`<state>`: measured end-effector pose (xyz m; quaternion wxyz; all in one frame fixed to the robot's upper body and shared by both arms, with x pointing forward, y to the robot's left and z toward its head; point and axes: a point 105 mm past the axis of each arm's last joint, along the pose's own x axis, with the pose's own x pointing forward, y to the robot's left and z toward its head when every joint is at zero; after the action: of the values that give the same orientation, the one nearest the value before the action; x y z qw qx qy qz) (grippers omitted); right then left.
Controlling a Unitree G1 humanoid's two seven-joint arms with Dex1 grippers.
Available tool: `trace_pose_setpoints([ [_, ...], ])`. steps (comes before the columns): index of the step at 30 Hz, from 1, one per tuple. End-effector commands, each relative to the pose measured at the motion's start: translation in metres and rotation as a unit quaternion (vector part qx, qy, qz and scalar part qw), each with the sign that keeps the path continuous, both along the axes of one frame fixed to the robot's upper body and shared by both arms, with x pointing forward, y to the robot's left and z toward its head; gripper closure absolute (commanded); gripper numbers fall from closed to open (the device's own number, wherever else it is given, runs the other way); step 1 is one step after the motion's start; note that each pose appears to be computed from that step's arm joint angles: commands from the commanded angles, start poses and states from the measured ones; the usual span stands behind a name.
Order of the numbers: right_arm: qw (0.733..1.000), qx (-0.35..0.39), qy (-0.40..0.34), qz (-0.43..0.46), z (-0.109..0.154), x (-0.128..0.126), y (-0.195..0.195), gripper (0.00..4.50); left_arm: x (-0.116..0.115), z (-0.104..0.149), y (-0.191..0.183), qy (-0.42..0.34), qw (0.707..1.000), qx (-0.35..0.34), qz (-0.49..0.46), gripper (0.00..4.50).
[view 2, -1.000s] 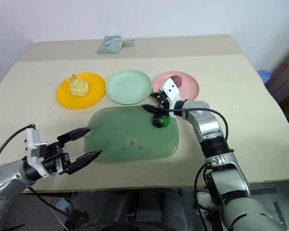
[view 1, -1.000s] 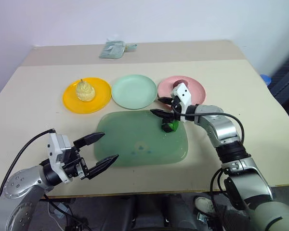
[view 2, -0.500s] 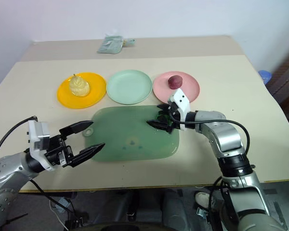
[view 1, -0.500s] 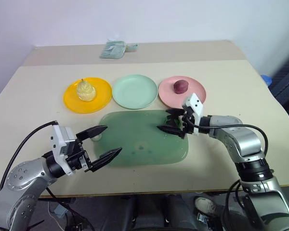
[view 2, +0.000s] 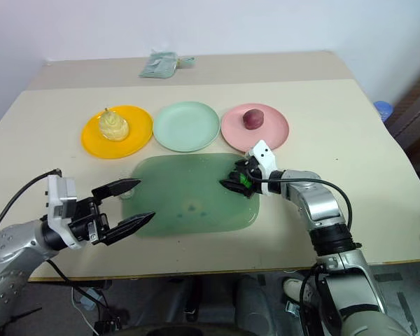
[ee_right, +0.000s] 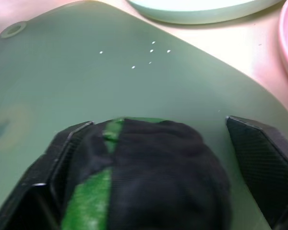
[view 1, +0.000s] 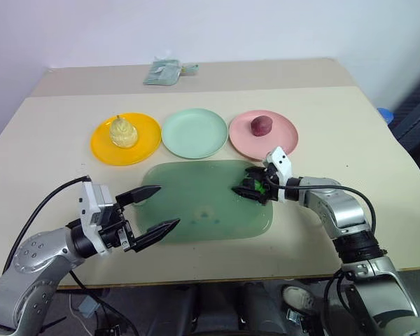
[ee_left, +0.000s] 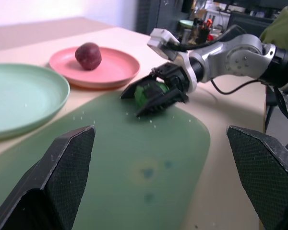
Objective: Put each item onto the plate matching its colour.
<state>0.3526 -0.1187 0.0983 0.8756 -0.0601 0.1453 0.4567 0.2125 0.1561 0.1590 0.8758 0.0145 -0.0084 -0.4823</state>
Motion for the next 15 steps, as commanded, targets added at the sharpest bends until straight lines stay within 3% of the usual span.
trace_pose_setpoints([
  [1,0.999,0.012,-0.036,0.010,0.019,0.004,0.006,2.23,-0.003,0.008,0.002,-0.028,1.000,0.002,0.004,0.00],
  [8,0.995,0.051,-0.087,0.016,0.048,0.015,0.034,2.23,-0.001,0.005,0.009,-0.022,0.999,-0.005,0.037,0.00],
  [15,0.979,0.092,-0.171,-0.060,0.079,0.073,0.087,2.23,0.015,0.007,0.021,-0.048,0.986,-0.017,0.157,0.00],
])
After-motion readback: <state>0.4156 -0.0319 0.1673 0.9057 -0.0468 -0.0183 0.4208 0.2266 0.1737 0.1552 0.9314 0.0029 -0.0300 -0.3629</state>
